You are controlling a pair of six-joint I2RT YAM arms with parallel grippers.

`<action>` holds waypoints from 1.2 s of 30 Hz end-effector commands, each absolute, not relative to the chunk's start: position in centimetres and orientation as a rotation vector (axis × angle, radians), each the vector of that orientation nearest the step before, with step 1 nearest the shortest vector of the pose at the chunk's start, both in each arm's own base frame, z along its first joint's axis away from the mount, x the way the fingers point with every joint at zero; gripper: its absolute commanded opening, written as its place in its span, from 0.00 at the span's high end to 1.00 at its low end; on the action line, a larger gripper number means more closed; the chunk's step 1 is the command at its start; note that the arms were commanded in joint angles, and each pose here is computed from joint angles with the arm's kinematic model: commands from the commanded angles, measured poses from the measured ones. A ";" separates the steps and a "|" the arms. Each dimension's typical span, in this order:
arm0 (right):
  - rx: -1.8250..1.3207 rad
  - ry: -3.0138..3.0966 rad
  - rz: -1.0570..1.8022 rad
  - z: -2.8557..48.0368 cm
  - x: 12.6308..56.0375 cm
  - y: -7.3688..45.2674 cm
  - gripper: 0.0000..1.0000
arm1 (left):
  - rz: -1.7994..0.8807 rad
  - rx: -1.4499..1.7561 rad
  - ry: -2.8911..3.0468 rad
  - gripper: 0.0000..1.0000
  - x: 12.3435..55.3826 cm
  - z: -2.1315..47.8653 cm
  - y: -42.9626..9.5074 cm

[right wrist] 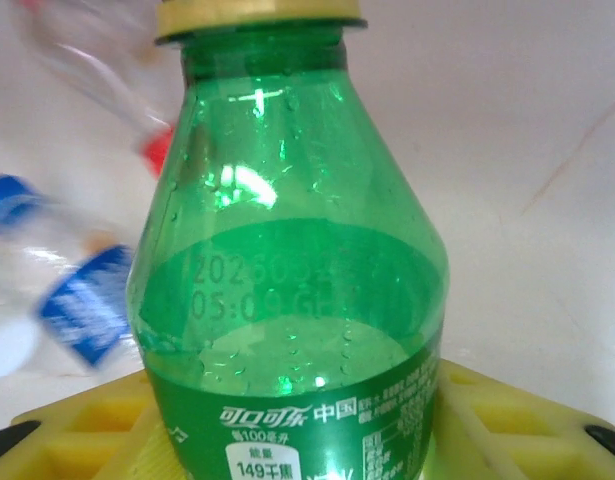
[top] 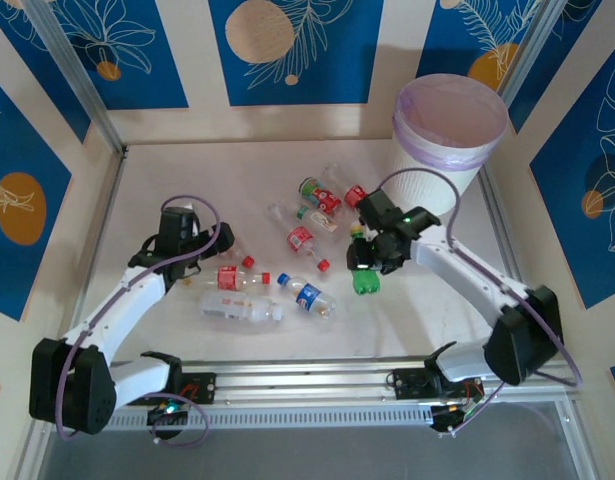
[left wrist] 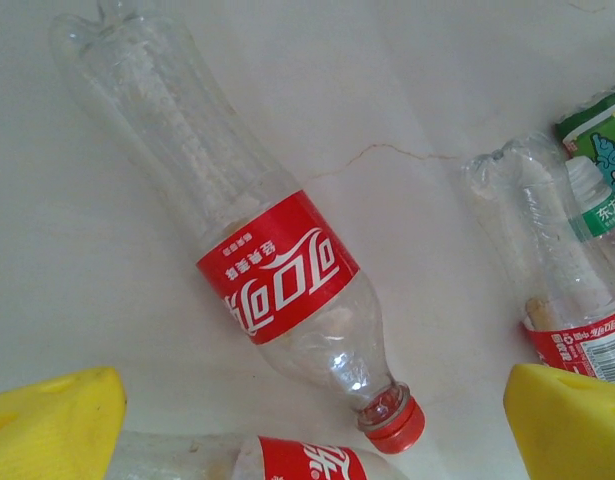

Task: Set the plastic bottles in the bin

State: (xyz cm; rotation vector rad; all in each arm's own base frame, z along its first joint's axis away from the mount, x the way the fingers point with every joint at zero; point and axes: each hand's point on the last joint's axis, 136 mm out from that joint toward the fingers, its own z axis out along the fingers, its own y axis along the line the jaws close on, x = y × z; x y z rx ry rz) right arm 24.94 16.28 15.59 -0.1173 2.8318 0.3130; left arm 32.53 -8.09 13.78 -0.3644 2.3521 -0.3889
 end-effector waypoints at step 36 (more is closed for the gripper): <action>0.371 2.040 0.205 37.1 52.2 -4.7 0.54 | -0.389 -0.181 2.403 0.00 30.9 14.9 -11.5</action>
